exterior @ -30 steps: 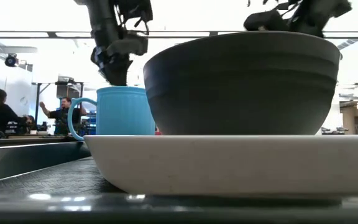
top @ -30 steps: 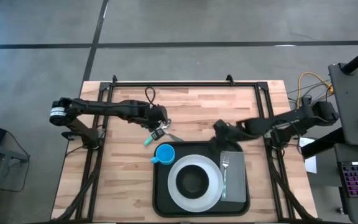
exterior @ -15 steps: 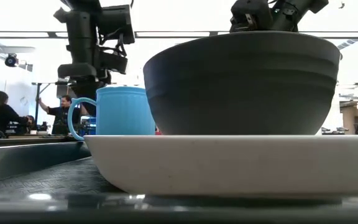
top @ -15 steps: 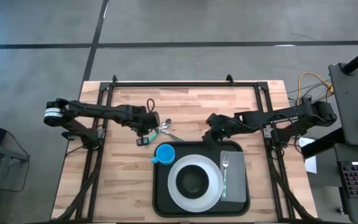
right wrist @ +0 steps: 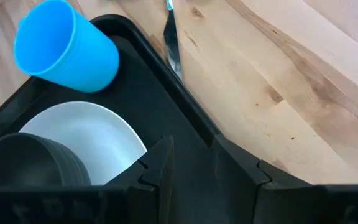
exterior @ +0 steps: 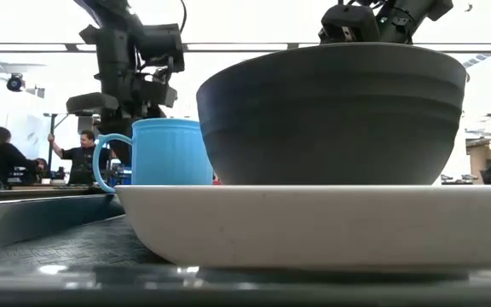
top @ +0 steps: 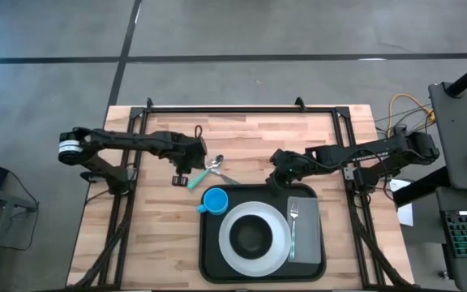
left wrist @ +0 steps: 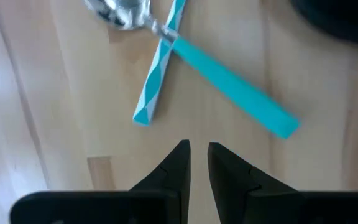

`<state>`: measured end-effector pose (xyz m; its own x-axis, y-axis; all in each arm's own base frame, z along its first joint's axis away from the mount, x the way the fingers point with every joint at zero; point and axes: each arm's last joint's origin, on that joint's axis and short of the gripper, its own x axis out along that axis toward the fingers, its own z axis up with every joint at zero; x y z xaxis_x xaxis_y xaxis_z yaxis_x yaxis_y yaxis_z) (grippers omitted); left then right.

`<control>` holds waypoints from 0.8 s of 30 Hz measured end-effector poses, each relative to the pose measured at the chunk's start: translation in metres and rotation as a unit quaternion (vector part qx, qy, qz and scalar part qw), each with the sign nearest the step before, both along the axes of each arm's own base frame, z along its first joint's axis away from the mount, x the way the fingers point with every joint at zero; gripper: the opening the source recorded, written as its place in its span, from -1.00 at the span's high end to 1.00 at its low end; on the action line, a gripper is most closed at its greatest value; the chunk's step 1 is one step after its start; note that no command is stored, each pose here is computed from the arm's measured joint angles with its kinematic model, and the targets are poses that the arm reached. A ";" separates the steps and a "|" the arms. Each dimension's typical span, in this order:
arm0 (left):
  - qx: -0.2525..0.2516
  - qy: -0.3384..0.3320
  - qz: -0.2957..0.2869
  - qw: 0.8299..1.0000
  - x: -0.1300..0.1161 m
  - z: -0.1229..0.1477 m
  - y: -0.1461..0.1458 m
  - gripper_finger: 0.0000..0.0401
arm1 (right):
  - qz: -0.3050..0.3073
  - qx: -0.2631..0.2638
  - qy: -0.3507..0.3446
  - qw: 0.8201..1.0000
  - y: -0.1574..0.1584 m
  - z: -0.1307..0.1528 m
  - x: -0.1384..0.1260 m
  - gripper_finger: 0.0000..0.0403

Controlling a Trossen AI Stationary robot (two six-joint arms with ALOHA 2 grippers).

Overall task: Set up tray
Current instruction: Put the blue green knife on the gray napkin to the right side of the blue green fork

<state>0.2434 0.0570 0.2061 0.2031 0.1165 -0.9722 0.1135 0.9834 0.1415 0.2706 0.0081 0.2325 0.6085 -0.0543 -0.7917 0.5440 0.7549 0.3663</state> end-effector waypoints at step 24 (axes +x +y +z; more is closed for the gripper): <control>0.041 -0.047 -0.096 0.993 0.028 -0.033 0.029 0.56 | -0.016 0.014 0.017 1.000 0.000 -0.011 -0.005 0.50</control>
